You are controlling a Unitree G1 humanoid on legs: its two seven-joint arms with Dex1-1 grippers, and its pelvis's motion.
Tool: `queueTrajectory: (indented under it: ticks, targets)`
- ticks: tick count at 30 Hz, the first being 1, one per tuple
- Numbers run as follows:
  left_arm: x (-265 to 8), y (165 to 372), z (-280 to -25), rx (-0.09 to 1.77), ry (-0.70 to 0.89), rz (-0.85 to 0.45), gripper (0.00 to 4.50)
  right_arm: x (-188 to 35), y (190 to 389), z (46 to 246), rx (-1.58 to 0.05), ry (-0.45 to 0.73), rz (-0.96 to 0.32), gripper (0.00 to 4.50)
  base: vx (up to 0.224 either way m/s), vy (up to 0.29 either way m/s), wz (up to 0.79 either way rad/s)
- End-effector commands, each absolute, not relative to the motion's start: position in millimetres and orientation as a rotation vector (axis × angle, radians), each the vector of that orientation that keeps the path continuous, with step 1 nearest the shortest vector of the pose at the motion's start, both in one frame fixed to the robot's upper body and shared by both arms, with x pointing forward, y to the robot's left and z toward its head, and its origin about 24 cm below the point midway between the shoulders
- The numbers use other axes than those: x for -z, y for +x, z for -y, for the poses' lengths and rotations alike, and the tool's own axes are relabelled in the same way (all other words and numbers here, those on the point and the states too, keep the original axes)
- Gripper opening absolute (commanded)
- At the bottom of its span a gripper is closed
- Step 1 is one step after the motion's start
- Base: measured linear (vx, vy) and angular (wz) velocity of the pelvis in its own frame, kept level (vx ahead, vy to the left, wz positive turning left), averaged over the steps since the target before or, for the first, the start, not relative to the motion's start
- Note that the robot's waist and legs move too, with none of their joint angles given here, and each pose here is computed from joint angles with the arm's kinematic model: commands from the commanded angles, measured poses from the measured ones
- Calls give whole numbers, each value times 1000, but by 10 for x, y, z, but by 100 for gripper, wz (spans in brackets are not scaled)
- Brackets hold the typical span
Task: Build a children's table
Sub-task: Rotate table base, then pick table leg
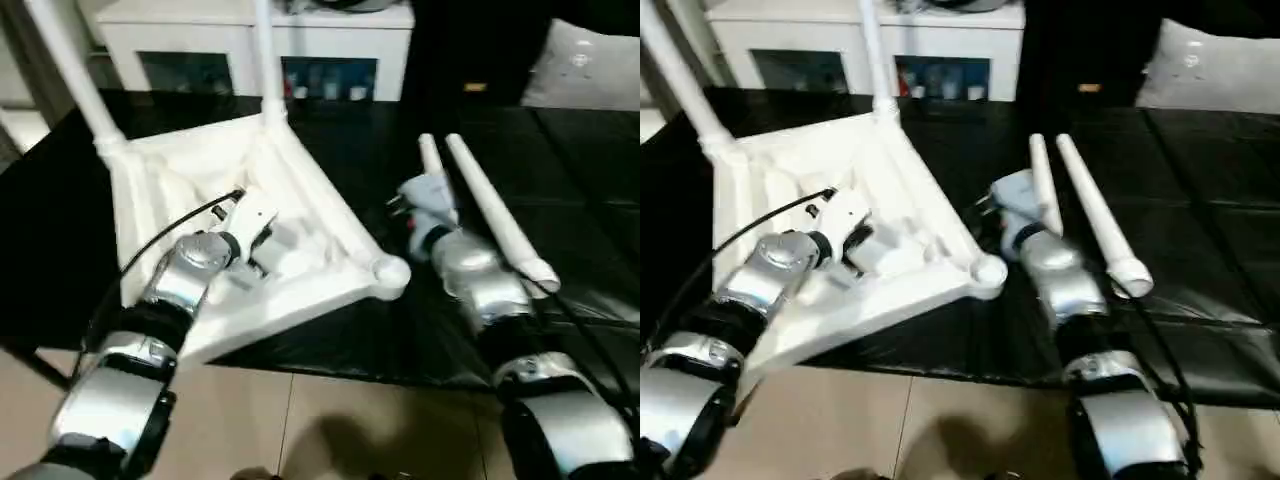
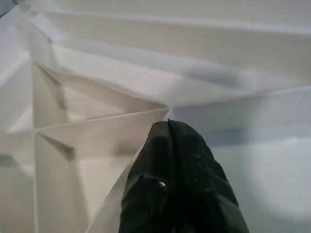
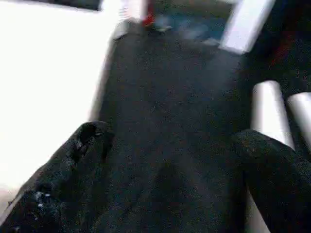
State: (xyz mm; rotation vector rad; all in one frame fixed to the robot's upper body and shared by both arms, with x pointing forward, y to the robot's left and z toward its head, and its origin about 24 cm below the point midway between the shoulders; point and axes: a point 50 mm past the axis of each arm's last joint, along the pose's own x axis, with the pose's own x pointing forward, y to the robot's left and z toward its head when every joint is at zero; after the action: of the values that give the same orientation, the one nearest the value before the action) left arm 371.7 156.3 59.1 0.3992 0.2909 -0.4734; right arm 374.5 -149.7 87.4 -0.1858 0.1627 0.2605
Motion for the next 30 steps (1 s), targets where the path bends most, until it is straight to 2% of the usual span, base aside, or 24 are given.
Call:
queueTrajectory:
  ticks: [1, 2, 4, 5, 6, 7, 8, 12, 14, 16, 18, 21, 22, 23, 25, 27, 30]
  targets:
    - [-686, 3738, -1539, 470, 349, -214, 4, -888, 3726, 1580, -215, -141, -216, 450, 0, 0, 0]
    - [-694, 3720, -1524, 490, 325, -193, 34, -890, 3710, 1616, -195, -126, -261, 450, 0, 0, 0]
    - [-722, 3664, -1503, 544, 315, -166, 34, -890, 3700, 1688, -144, -111, -352, 450, 0, 0, 0]
    - [-735, 3640, -1493, 564, 311, -156, 47, -891, 3697, 1712, -127, -108, -382, 450, 0, 0, 0]
    - [-797, 3514, -1405, 684, 275, -123, 47, -907, 3690, 1738, -188, -94, -429, 450, 0, 0, 0]
    - [-818, 3466, -1374, 727, 265, -115, 59, -906, 3694, 1764, -182, -88, -449, 450, 0, 0, 0]
    - [-826, 3446, -1360, 744, 261, -112, 77, -906, 3696, 1774, -179, -86, -457, 450, 0, 0, 0]
    - [-901, 3188, -1233, 946, 253, -123, 93, -872, 3719, 1873, -155, -59, -559, 450, 0, 0, 0]
    - [-898, 3089, -1198, 1023, 287, -161, 119, -833, 3721, 1906, -145, -67, -620, 450, 0, 0, 0]
    - [-900, 3046, -1182, 1055, 299, -180, 129, -815, 3720, 1915, -146, -62, -644, 450, 0, 0, 0]
    - [-941, 2980, -1137, 1093, 298, -187, 163, -773, 3708, 1917, -178, -42, -712, 450, 0, 0, 0]
    - [-971, 2973, -1113, 1093, 298, -185, 173, -760, 3710, 1952, -152, -30, -759, 450, 0, 0, 0]
    - [-978, 2968, -1109, 1094, 299, -187, 185, -757, 3708, 1953, -152, -19, -771, 421, 0, 0, 0]
    - [-996, 2953, -1097, 1098, 303, -195, 203, -763, 3714, 1974, -139, -10, -784, 414, 0, 0, 0]
    - [-1006, 2946, -1087, 1100, 305, -197, 206, -764, 3715, 1986, -134, 0, -793, 414, 0, 0, 0]
    - [-1019, 2941, -1077, 1102, 306, -198, 233, -762, 3712, 1994, -138, 12, -805, 379, 0, 0, 0]
    - [-1036, 2935, -1062, 1105, 306, -201, 256, -753, 3698, 2007, -153, 60, -830, 362, 0, 0, 0]
